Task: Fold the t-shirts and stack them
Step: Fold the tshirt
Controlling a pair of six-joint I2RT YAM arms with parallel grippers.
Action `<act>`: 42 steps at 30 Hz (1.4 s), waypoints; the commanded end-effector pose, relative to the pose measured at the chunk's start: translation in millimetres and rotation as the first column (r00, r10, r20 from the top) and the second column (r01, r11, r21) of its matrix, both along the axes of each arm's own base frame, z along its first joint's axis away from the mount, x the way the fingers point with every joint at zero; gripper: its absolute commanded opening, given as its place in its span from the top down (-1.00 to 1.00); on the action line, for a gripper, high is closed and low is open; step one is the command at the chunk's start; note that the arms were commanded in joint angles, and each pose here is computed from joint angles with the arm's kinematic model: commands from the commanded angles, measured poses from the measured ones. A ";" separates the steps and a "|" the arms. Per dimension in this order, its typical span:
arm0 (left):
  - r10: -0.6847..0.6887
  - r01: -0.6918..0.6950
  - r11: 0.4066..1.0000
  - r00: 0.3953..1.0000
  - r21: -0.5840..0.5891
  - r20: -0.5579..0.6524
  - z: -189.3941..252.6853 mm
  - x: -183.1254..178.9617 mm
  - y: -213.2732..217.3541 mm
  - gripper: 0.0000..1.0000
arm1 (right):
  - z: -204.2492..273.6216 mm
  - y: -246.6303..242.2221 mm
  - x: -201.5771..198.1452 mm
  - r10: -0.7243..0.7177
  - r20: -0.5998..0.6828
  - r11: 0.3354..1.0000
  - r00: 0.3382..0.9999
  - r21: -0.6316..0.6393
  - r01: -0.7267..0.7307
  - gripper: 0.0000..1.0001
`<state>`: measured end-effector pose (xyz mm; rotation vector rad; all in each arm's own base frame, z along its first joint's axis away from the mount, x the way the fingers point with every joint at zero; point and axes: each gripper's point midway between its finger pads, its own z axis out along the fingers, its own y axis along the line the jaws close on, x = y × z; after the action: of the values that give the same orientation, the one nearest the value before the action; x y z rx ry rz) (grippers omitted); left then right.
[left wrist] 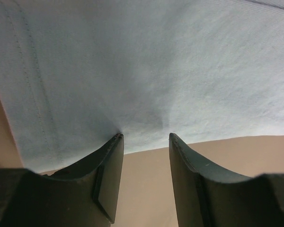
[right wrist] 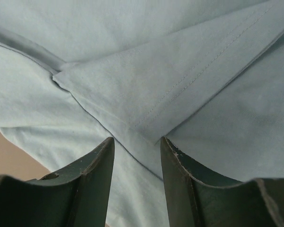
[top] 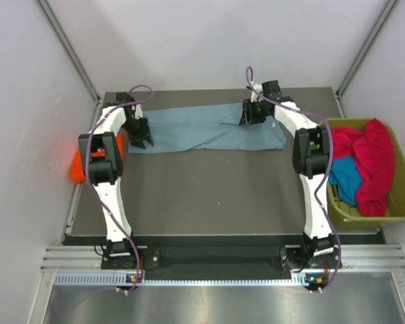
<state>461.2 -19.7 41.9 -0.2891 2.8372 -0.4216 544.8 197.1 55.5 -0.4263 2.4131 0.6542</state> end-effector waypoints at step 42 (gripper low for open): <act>-0.073 0.073 0.995 0.997 0.069 -0.011 10.5 -28.6 -15.1 0.05 | 79.5 52.7 57.6 -0.007 0.254 0.991 0.967 0.134 -0.028 0.29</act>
<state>432.5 -33.4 28.7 -0.2052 2.9162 -0.3449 617.7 255.1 84.2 -0.4344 2.1508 0.6986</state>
